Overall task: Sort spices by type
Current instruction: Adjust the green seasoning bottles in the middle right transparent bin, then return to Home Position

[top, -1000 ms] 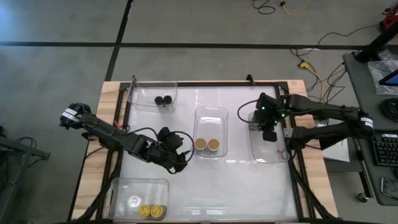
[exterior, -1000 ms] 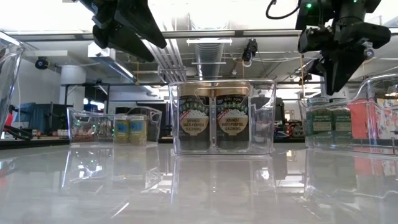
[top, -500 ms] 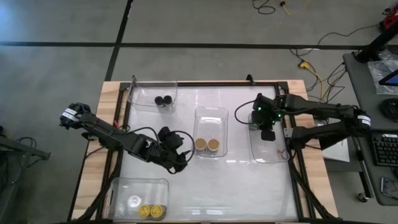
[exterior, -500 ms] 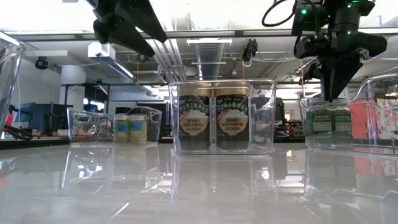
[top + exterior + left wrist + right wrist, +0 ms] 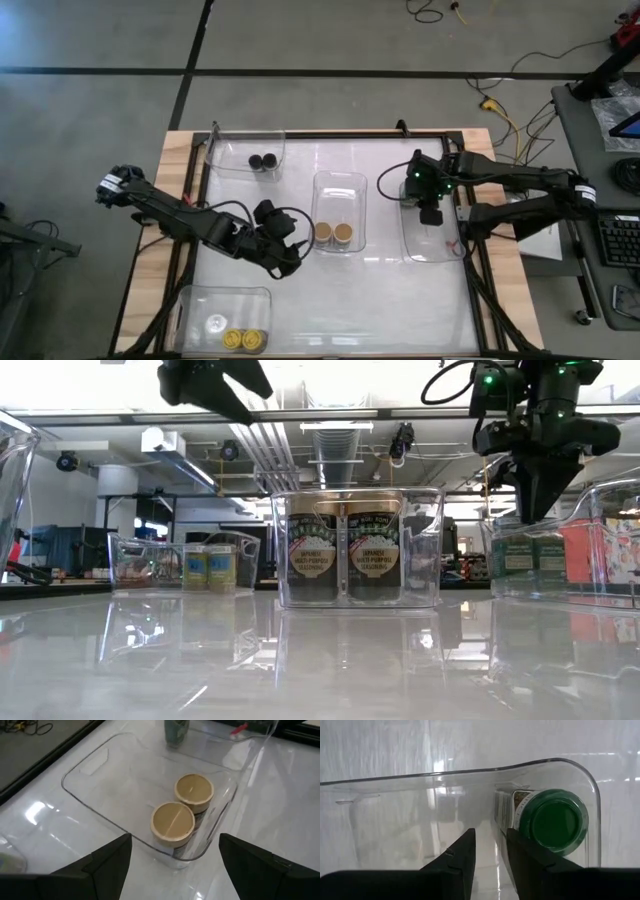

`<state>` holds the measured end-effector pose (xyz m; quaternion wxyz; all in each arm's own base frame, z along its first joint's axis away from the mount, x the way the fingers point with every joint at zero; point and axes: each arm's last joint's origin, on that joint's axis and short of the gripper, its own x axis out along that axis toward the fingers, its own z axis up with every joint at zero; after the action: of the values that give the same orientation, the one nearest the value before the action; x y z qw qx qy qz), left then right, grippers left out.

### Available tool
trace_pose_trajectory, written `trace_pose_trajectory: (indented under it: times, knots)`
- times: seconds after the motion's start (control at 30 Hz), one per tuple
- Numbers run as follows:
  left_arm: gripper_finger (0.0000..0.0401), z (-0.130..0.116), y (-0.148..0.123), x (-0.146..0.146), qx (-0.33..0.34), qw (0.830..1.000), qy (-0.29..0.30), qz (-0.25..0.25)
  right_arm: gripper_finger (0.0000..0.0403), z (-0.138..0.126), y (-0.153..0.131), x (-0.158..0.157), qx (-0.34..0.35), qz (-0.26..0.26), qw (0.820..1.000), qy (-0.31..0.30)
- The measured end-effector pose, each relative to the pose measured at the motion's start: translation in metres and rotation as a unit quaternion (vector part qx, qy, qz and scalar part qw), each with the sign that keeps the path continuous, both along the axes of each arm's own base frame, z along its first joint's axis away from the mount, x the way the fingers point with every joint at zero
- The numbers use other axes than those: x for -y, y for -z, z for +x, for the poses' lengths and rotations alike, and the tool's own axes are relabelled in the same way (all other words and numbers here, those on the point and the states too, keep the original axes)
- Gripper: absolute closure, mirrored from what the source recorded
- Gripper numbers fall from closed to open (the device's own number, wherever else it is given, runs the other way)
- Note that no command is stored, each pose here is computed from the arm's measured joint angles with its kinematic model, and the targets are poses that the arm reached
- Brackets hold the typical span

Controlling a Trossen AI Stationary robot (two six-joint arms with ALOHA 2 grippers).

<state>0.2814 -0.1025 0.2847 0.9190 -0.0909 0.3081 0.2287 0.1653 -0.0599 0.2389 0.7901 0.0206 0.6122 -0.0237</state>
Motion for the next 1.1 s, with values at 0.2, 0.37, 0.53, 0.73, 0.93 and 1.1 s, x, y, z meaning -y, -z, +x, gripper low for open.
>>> trace_pose_trajectory:
  times: [0.2, 0.37, 0.53, 0.73, 0.93, 1.1]
  knots:
    - [0.0118, 0.003, -0.016, 0.002, 0.013, 1.0, 0.015, -0.013, 0.0309, -0.002, -0.001, -0.001, -0.001, -0.001, 1.0, -0.006]
    - [0.0118, 0.005, -0.024, 0.003, 0.009, 0.999, 0.046, 0.008, 0.0319, -0.005, -0.001, -0.002, -0.011, 0.002, 1.0, -0.006]
    - [0.0118, 0.004, -0.025, 0.003, 0.006, 0.999, 0.049, 0.012, 0.032, -0.005, -0.001, -0.002, -0.011, -0.004, 1.0, -0.005]
    - [0.0118, 0.004, -0.021, 0.003, 0.001, 0.999, 0.049, 0.014, 0.0306, -0.006, -0.002, -0.001, -0.017, -0.023, 1.0, 0.001]
    - [0.0118, 0.0, -0.023, 0.001, -0.033, 0.996, 0.066, 0.045, 0.0294, -0.007, -0.003, -0.001, -0.014, -0.024, 1.0, 0.001]
    - [0.0118, -0.009, -0.036, -0.005, -0.08, 0.992, 0.048, 0.084, 0.0291, -0.007, -0.016, -0.001, -0.012, -0.023, 1.0, 0.001]
